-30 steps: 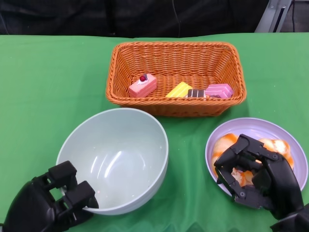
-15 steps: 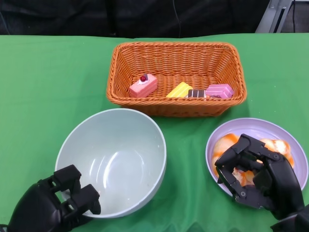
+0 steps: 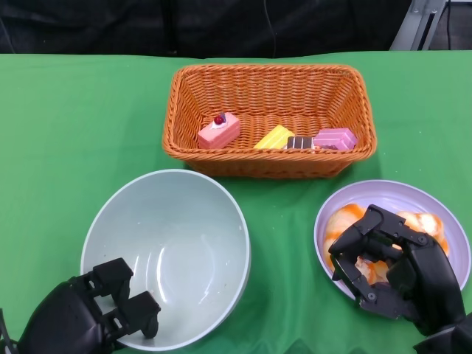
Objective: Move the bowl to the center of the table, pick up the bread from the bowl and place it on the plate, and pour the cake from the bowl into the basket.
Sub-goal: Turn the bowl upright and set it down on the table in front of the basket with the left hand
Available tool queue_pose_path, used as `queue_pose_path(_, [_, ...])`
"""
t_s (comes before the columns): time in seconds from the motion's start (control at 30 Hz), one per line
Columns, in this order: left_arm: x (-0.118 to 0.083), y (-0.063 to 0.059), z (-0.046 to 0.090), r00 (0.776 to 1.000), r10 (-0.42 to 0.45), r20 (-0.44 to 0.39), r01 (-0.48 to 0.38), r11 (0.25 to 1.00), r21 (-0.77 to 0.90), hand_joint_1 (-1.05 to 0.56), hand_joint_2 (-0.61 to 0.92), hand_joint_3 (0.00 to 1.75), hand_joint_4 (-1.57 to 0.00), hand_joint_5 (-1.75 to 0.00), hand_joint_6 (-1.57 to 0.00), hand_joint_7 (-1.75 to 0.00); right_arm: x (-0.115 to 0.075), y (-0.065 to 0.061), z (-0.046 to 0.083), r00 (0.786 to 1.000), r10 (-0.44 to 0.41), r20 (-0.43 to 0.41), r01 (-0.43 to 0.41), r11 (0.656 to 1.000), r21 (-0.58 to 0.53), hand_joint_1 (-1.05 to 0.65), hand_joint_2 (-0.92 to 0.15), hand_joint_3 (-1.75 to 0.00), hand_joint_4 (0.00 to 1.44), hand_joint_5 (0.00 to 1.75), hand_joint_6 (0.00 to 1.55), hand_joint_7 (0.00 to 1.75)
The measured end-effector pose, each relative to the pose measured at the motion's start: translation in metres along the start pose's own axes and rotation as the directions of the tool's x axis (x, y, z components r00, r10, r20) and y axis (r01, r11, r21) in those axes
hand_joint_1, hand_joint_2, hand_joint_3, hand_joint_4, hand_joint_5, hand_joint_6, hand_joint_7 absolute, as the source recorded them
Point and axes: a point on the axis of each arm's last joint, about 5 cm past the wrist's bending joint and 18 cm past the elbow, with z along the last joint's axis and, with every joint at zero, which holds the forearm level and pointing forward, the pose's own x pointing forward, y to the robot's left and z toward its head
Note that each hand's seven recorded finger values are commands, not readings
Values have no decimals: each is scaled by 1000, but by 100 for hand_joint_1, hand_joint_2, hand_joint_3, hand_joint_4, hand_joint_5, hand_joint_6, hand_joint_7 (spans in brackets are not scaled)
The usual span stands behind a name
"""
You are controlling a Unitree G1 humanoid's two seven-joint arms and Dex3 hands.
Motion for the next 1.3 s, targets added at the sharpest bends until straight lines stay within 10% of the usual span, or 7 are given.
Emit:
queue_pose_path(0.1, [0, 1, -1, 1000, -1, -8, 1, 1000, -2, -24, 92, 3, -67, -125, -86, -58, 0, 0, 0, 1000, -1, 0, 1, 1000, 1, -12, -62, -79, 67, 157, 65, 126])
queue_pose_path(0.27, [0, 1, -1, 1000, 2, -20, -2, 1000, -5, -31, 92, 17, -57, -77, -84, -11, 0, 0, 0, 1000, -2, -1, 2, 1000, 1, -13, -62, -80, 66, 157, 64, 125])
queue_pose_path(0.6, [1, 0, 0, 998, 35, -57, -36, 999, -6, -67, 92, 26, -44, -11, -50, 0, 0, 0, 0, 1000, 5, -1, -5, 1000, 3, -11, -62, -79, 65, 157, 64, 126])
queue_pose_path(1.03, [-1, 1, 3, 994, 41, -98, -49, 995, -87, -103, 92, 64, -16, 0, -18, 0, -1, 0, -1, 1000, 9, -8, -9, 1000, 5, -11, -61, -80, 65, 158, 65, 126])
queue_pose_path(1.3, [0, 5, 8, 991, 56, -120, -85, 965, -249, -97, 92, 64, -22, -2, -20, -1, 0, 1, -2, 1000, 6, -8, -6, 1000, 4, -11, -60, -83, 66, 158, 65, 126])
